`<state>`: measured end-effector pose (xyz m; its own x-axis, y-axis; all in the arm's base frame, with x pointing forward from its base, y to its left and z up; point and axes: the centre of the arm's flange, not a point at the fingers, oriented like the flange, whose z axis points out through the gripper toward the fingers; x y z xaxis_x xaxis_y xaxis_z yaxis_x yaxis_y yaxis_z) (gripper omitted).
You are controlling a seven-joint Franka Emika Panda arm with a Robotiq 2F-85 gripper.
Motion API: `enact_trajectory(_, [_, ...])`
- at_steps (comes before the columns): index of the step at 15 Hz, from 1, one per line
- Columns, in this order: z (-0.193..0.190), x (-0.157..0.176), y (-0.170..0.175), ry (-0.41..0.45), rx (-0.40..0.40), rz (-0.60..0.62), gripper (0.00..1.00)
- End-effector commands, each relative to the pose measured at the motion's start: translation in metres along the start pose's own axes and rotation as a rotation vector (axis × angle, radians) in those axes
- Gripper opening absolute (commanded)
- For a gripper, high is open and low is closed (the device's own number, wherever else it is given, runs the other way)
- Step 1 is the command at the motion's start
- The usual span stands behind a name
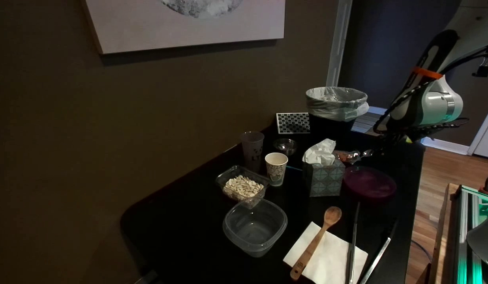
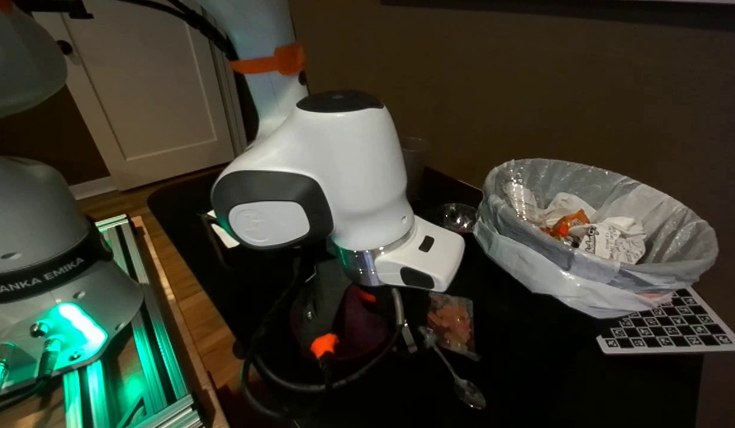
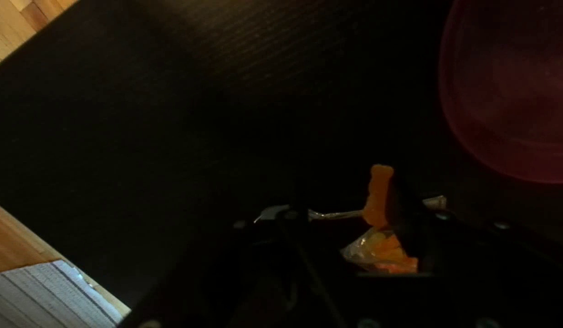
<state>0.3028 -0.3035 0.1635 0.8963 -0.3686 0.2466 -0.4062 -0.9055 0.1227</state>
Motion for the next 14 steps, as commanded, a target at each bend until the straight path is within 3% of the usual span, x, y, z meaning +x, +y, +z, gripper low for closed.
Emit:
enact_trajectory(1, [-0.007,-0.008,0.007,0.017,-0.014,0.027,0.81])
enact_trajectory(2, [-0.006,-0.008,0.008,0.019,-0.012,0.031,0.87])
enact_trajectory(3, [-0.007,-0.008,0.008,0.018,-0.012,0.033,0.87])
enact_trajectory(4, [-0.005,-0.009,0.009,0.015,-0.011,0.034,0.68])
enact_trajectory(5, [-0.004,-0.010,0.010,0.014,-0.011,0.038,0.59])
enact_trajectory(6, [-0.004,-0.011,0.012,0.012,-0.010,0.040,0.91])
enact_trajectory(8, [-0.004,-0.012,0.014,0.009,-0.016,0.044,0.95])
enact_trajectory(9, [-0.004,-0.013,0.015,0.008,-0.017,0.045,0.90])
enact_trajectory(10, [-0.004,-0.013,0.016,0.009,-0.017,0.049,0.64])
enact_trajectory(12, [-0.004,-0.014,0.017,0.009,-0.020,0.052,0.64])
enact_trajectory(14, [-0.004,-0.014,0.018,0.008,-0.026,0.053,0.47])
